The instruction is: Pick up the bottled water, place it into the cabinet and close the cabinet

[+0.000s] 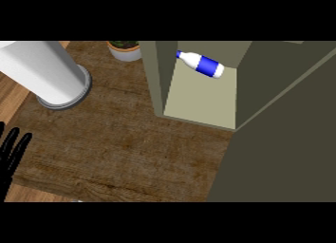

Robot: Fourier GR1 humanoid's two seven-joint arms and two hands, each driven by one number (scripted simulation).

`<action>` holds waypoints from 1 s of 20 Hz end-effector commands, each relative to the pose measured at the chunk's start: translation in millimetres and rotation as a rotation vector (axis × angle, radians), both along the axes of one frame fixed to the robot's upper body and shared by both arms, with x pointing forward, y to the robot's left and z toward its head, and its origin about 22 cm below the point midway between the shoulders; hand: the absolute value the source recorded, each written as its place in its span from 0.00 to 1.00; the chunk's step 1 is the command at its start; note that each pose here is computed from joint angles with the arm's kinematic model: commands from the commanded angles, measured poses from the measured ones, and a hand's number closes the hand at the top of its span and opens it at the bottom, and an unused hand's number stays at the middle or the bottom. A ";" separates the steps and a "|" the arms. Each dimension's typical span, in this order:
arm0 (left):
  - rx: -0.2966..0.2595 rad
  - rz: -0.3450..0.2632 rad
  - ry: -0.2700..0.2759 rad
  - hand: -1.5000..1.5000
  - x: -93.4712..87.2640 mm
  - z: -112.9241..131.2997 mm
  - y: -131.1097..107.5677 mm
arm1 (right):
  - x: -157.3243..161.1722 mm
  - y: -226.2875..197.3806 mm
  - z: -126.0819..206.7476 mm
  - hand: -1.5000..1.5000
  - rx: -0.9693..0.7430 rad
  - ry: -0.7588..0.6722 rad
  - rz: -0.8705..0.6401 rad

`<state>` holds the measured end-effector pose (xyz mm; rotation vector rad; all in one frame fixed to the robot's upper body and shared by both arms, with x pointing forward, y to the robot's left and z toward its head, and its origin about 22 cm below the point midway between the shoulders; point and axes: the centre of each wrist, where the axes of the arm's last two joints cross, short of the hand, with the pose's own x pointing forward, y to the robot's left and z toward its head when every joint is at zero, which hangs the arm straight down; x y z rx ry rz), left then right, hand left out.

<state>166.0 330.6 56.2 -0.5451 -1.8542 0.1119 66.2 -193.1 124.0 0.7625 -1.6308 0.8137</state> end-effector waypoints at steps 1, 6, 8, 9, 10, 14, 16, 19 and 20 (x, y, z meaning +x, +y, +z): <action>0.009 -0.022 -0.011 0.00 4.1 5.8 5.1 | -0.3 18.6 12.3 1.00 -0.037 -0.051 0.174; 0.016 -0.038 0.009 0.00 2.9 3.2 8.5 | 10.6 13.8 19.9 1.00 -0.106 -0.143 0.220; 0.015 -0.035 0.009 0.00 3.3 5.3 8.5 | 12.2 16.0 19.4 1.00 -0.087 -0.136 0.221; 0.030 -0.033 -0.005 0.00 5.0 8.9 12.6 | 12.4 16.6 19.7 1.00 -0.093 -0.137 0.224; 0.026 -0.023 -0.014 0.00 7.2 8.0 11.9 | 13.8 15.7 21.7 1.00 -0.113 -0.151 0.227; 0.024 -0.026 -0.001 0.00 6.2 8.6 17.4 | 18.7 14.5 21.1 1.00 -0.166 -0.164 0.241; 0.019 -0.039 -0.008 0.00 5.8 8.1 16.1 | 20.3 14.8 20.5 1.00 -0.161 -0.164 0.248; 0.022 -0.035 -0.009 0.00 7.9 11.8 19.4 | 24.0 16.1 20.7 1.00 -0.135 -0.178 0.228; 0.022 -0.042 -0.004 0.00 7.7 8.4 17.6 | 24.8 14.8 23.1 1.00 -0.139 -0.191 0.228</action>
